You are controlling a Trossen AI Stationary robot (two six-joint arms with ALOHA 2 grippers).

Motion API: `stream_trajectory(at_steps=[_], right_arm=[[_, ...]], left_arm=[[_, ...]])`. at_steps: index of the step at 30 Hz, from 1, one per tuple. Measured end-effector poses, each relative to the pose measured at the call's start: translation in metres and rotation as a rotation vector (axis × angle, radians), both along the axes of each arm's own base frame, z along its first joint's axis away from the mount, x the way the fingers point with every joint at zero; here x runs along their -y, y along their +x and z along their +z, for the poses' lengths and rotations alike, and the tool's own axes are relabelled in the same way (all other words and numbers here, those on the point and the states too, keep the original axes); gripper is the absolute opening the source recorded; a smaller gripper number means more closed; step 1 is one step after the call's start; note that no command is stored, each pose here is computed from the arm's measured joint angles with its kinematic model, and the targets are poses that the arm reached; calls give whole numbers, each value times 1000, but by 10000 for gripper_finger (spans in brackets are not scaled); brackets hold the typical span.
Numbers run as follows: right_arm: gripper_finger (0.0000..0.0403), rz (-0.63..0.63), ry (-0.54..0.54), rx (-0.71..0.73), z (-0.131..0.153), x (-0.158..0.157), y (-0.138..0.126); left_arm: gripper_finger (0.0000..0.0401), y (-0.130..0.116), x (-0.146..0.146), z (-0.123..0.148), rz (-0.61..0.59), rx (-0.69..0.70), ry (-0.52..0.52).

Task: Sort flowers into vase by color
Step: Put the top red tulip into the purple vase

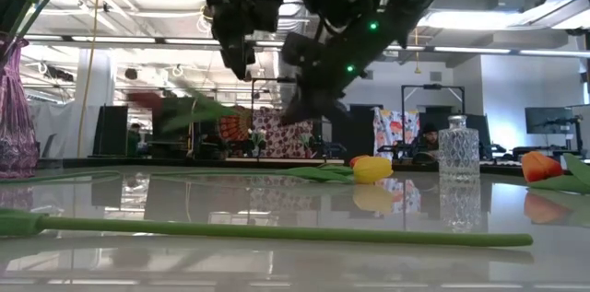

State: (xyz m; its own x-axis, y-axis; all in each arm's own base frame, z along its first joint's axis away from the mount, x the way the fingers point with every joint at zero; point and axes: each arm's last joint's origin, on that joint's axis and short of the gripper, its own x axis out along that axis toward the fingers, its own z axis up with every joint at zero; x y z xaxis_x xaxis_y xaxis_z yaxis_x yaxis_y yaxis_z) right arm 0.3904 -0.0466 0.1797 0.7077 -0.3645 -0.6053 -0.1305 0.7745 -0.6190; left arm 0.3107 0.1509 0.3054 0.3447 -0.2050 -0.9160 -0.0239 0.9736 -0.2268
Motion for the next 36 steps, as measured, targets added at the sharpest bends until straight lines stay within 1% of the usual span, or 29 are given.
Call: stream_trajectory(at_steps=[3,5,8,10,13,16,19,21,24,25,28,30,31,36], right_arm=[[25,23,189,12,6,2,-8],[25,68,291,57,9,5,-16],[25,157,381,168,11,10,-35],[25,241,445,276,14,13,-50],[25,351,551,465,21,18,-73],[25,350,628,684,31,20,-85],[25,330,721,865,43,21,-87],[25,305,743,931,49,21,-87],[25,263,724,958,51,19,-85],[25,261,723,960,52,18,-84],[25,272,724,967,55,16,-82],[25,266,724,968,55,15,-82],[25,255,722,968,54,15,-82],[26,247,719,973,54,16,-82]], left_arm=[[154,-8,-2,13,-44,79,8],[157,-14,-4,20,-71,152,-21],[154,-21,-8,25,-104,320,-88],[148,-27,-8,24,-124,392,-104],[138,-33,-7,14,-138,456,-66],[128,-33,-2,10,-173,597,-16],[118,-25,9,11,-233,771,76],[114,-17,19,10,-250,865,127],[112,-7,32,14,-271,979,197],[112,-4,36,17,-261,1008,234],[112,3,46,21,-198,1021,314],[112,6,52,21,-189,1020,352],[112,7,54,22,-189,1020,362],[112,6,63,25,-202,1029,347]])
